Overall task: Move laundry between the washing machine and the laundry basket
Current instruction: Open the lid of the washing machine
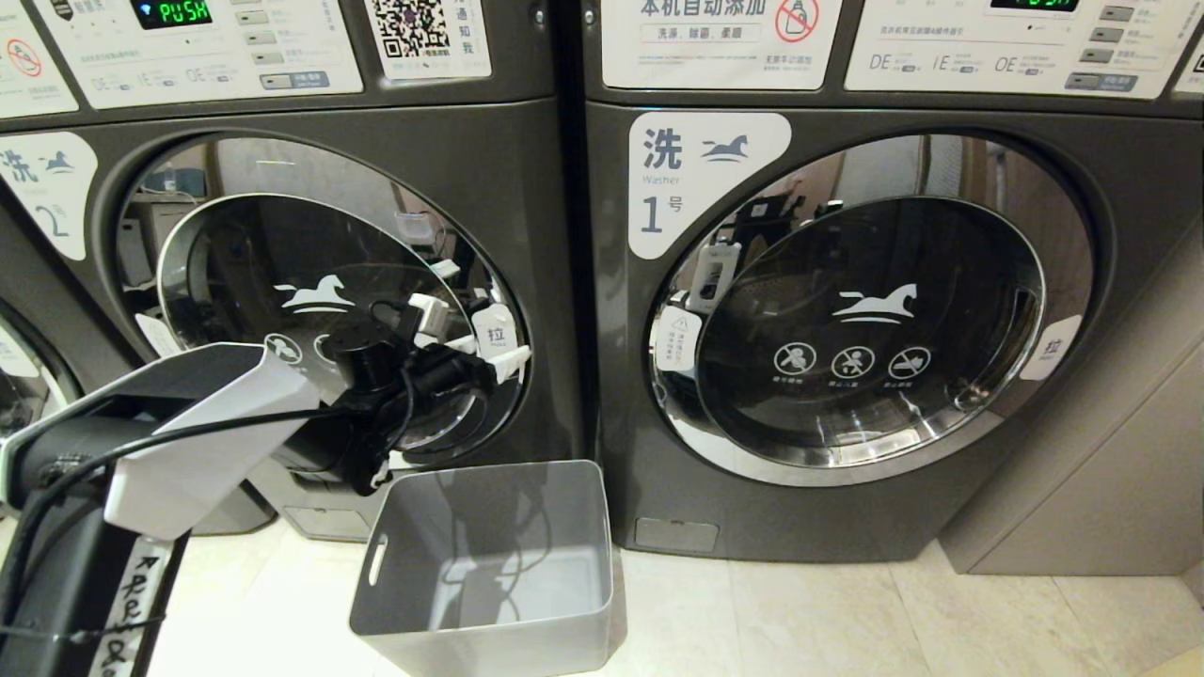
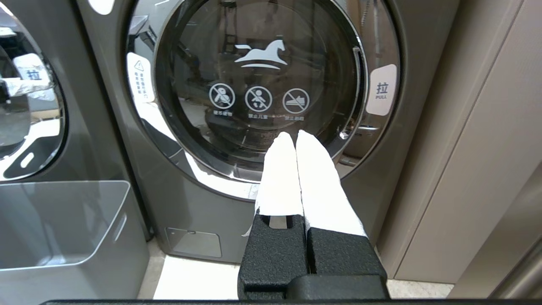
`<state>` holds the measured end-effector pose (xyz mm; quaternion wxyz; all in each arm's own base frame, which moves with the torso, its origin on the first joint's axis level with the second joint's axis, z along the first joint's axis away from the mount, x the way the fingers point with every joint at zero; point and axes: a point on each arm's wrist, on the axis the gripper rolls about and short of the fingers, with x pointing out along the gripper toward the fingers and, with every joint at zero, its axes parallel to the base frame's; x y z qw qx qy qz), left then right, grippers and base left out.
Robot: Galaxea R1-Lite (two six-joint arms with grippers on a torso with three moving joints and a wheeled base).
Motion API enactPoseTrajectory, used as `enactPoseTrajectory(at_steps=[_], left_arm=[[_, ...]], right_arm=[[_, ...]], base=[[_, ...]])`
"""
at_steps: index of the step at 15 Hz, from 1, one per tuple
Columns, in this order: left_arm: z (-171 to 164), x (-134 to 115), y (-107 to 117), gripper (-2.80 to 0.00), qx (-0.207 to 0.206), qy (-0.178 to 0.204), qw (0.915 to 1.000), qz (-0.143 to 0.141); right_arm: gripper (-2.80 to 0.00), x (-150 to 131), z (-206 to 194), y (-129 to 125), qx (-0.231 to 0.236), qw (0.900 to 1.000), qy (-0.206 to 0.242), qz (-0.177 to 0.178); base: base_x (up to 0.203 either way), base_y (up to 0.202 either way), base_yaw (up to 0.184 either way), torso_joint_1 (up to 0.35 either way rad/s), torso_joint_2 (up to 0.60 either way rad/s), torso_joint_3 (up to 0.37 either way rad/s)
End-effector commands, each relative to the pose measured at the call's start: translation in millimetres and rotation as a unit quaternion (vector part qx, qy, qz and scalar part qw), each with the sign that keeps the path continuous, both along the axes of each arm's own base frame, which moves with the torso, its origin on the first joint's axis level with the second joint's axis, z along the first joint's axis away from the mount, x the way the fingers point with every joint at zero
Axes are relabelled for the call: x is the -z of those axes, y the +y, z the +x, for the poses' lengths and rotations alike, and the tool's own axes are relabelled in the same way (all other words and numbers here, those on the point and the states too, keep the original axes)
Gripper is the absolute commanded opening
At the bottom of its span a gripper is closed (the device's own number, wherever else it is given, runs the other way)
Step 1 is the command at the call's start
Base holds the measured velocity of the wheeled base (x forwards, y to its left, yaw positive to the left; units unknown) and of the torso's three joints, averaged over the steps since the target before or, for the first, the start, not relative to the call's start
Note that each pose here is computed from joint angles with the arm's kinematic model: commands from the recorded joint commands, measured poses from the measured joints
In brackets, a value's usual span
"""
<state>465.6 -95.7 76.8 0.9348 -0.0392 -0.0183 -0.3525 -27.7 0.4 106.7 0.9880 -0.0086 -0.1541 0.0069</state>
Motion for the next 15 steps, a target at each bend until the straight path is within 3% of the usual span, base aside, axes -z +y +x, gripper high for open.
enactPoseTrajectory(at_steps=[1,2,7,15], left_arm=[[-0.9,3.6,-0.4,0.00,0.003,0.003,1.0000,0.000],[-1.1,4.0,-0.4,-2.80,0.004,0.004,1.0000,0.000],[-2.2,3.0,-2.6,-2.80,0.011,0.006,0.9999,-0.001],[-15.2,6.0,-2.3,-2.80,0.087,0.013,0.9961,0.005]], right_arm=[[-2.80,10.7,4.1,0.0,0.000,1.000,0.020,0.000],[-2.80,10.7,4.1,0.0,0.000,1.000,0.020,0.000],[-2.80,10.7,4.1,0.0,0.000,1.000,0.020,0.000],[-2.80,10.7,4.1,0.0,0.000,1.000,0.020,0.000]], base=[[0.000,0.000,0.000,0.000,0.00,0.000],[0.000,0.000,0.000,0.000,0.00,0.000],[0.000,0.000,0.000,0.000,0.00,0.000],[0.000,0.000,0.000,0.000,0.00,0.000]])
